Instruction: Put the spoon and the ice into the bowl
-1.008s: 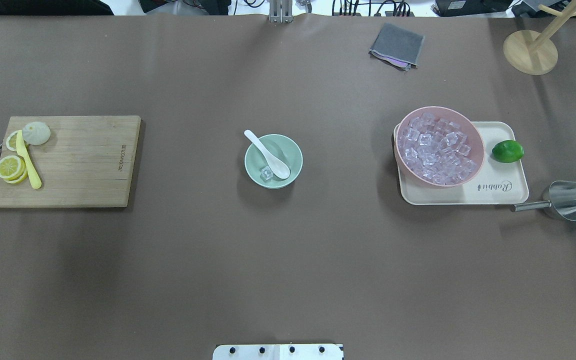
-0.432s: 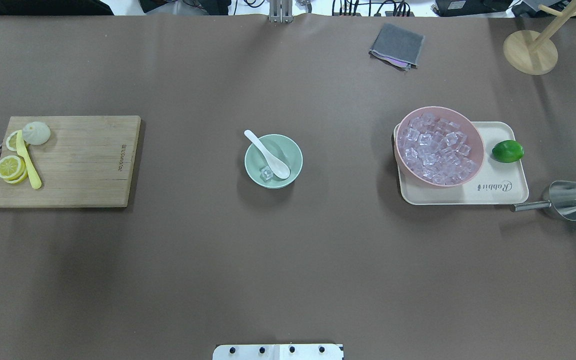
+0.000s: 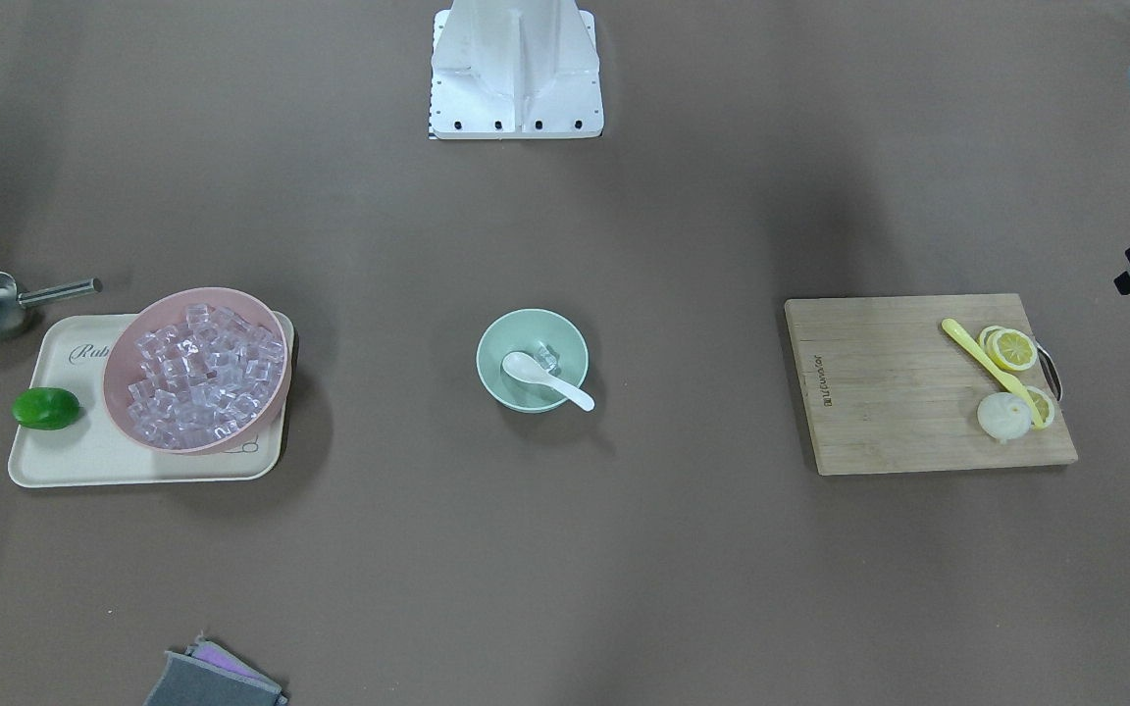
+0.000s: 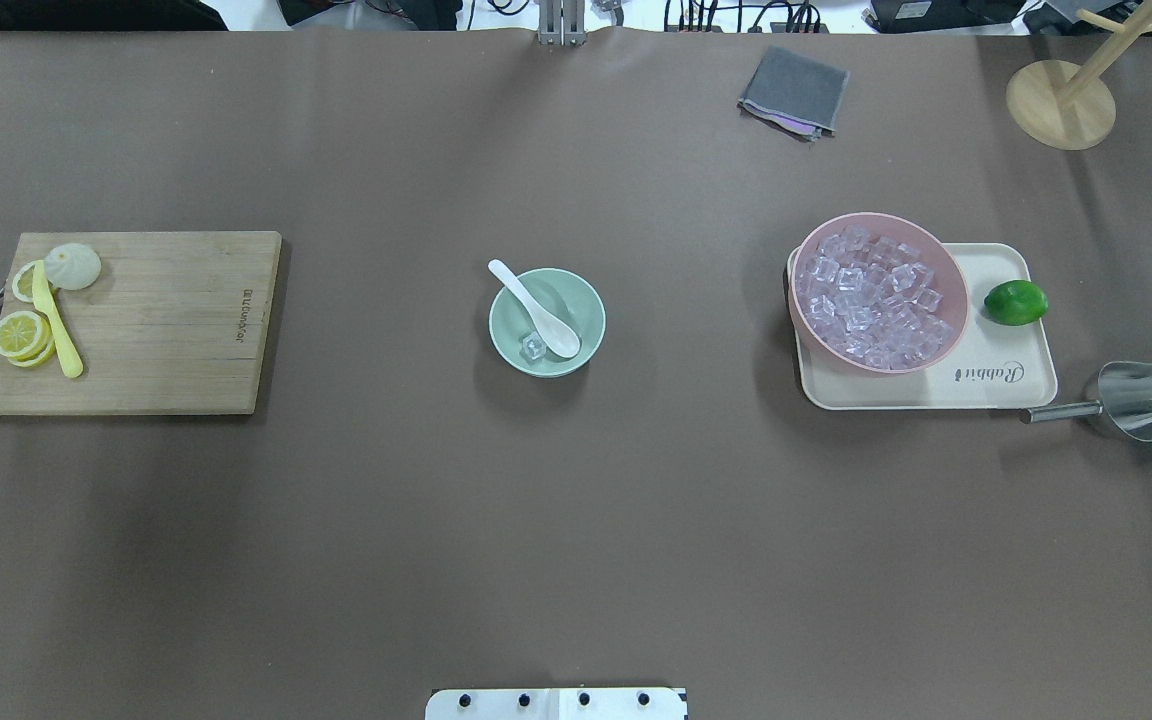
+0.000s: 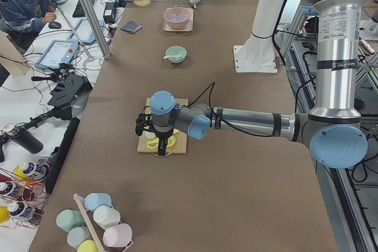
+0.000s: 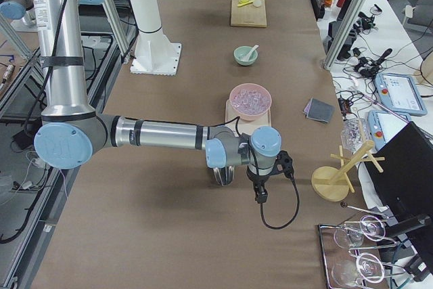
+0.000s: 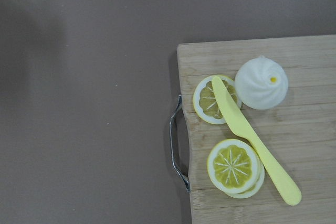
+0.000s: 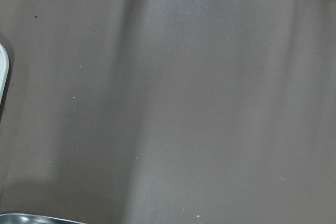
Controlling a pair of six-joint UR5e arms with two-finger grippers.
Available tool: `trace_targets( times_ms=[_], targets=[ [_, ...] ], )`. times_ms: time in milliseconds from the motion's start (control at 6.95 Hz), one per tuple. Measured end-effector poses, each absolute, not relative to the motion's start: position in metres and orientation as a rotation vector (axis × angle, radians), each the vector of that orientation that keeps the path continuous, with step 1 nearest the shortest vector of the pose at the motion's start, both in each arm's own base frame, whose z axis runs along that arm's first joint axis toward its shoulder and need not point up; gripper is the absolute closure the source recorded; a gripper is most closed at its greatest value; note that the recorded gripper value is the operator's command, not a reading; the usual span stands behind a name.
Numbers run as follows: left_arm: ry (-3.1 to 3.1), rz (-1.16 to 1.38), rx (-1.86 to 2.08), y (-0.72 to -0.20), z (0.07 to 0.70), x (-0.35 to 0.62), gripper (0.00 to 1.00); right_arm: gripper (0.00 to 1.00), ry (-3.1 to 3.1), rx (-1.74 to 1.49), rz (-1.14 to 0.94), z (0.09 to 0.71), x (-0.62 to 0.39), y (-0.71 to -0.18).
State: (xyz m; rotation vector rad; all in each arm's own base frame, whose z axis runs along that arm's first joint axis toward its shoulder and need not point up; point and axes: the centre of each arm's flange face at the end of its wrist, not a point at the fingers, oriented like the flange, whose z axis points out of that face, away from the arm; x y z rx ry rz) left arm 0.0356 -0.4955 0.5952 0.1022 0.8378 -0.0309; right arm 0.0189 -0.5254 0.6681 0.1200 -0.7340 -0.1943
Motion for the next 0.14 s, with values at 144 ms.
trace_targets(
  times_ms=[144],
  targets=[
    [0.834,-0.042,0.098,-0.4975,0.5949,0.0307,0.02,0.0,-0.735,0.122,-0.195,0.6677,0.0194,-0.5217]
  ],
)
